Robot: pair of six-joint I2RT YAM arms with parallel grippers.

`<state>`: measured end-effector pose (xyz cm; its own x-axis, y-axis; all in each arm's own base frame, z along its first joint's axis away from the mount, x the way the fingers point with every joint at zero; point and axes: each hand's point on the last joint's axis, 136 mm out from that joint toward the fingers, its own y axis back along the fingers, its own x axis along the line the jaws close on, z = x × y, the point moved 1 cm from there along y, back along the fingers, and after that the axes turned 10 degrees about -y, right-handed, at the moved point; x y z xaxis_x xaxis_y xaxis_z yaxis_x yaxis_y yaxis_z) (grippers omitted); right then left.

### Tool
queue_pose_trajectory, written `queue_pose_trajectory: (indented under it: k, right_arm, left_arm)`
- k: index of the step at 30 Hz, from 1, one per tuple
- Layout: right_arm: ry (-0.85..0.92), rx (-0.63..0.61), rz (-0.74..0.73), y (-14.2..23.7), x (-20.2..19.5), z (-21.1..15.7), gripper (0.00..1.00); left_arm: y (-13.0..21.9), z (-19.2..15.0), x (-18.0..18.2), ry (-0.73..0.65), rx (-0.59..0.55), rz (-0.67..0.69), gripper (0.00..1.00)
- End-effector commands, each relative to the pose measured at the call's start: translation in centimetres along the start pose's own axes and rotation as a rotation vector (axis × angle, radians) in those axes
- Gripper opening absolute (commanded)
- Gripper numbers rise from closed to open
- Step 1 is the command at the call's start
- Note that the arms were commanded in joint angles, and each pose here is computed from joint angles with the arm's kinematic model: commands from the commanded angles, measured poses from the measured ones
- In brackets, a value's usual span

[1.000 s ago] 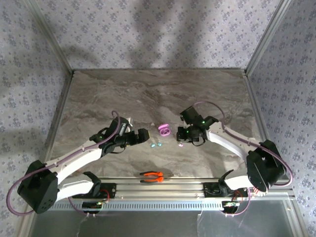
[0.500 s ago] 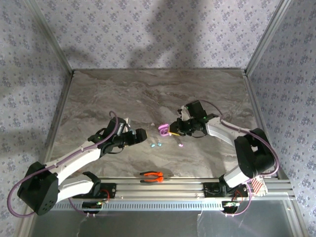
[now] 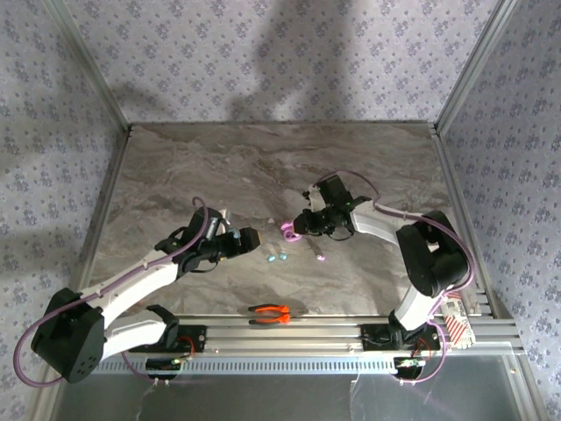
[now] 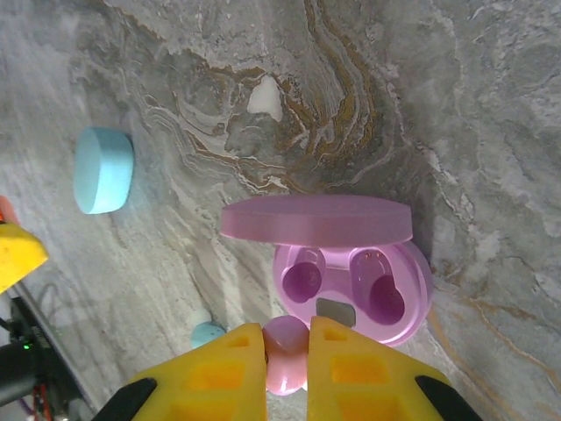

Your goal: Insert the wireless bluetooth earbuds into the charging case

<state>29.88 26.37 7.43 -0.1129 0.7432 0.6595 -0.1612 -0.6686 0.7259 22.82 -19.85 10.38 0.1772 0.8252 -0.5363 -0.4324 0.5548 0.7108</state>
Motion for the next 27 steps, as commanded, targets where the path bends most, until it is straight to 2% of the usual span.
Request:
queue_pose_trajectory:
  k: [1, 16, 27]
  right_arm:
    - [0.081, -0.032, -0.041, -0.5, 0.2, 1.0, 0.14]
    - [0.122, -0.068, -0.107, -0.8, -0.5, 1.7, 0.14]
    - [0.103, -0.041, -0.125, -1.6, -1.7, 1.3, 0.14]
  left_arm:
    - [0.1, 0.1, -0.2, -0.014, -0.005, -0.018, 1.0]
    - [-0.2, 0.3, -0.2, -0.015, 0.0, -0.017, 1.0]
    - [-0.3, 0.3, -0.1, -0.015, 0.002, -0.017, 1.0]
